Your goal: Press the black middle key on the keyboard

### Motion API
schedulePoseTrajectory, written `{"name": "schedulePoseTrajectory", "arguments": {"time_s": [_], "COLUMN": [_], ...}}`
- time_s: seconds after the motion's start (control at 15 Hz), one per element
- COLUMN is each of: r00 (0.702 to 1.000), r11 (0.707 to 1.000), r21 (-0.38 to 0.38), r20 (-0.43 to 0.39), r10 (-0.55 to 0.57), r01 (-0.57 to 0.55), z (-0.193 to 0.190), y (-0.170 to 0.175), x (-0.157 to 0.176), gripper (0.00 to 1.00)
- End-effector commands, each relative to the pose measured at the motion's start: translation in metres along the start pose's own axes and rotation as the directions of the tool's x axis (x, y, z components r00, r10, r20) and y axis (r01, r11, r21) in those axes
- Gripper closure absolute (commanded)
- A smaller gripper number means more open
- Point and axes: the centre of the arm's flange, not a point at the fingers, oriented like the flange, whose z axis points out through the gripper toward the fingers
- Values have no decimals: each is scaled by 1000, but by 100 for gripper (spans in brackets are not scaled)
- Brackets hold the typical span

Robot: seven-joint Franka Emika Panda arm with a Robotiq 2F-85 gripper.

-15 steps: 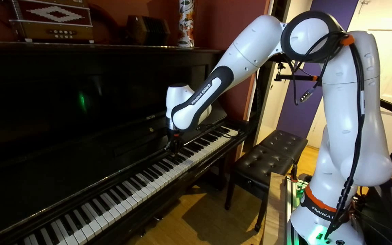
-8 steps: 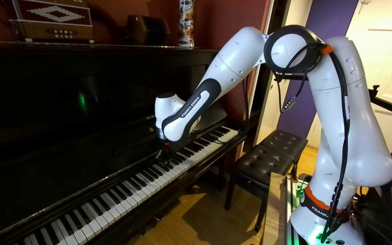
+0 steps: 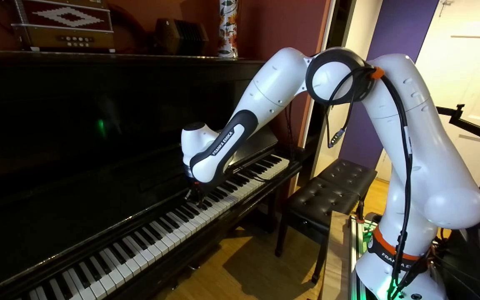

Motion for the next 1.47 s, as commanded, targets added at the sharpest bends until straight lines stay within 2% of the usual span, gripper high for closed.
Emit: {"name": "schedulePoseTrajectory", "arguments": {"time_s": [0.0, 0.4, 0.87, 1.4], "r00": [999, 999, 1000, 998], "r11": [1000, 1000, 1000, 1000], "r21": [-3, 9, -11, 21], "r20": [-30, -32, 24, -62], "r10": [11, 9, 4, -7], "r01": [-11, -9, -4, 8], "z": [13, 22, 41, -12], "y": [-9, -16, -20, -20], "x": [12, 19, 24, -3], "gripper": [100, 100, 100, 100]}}
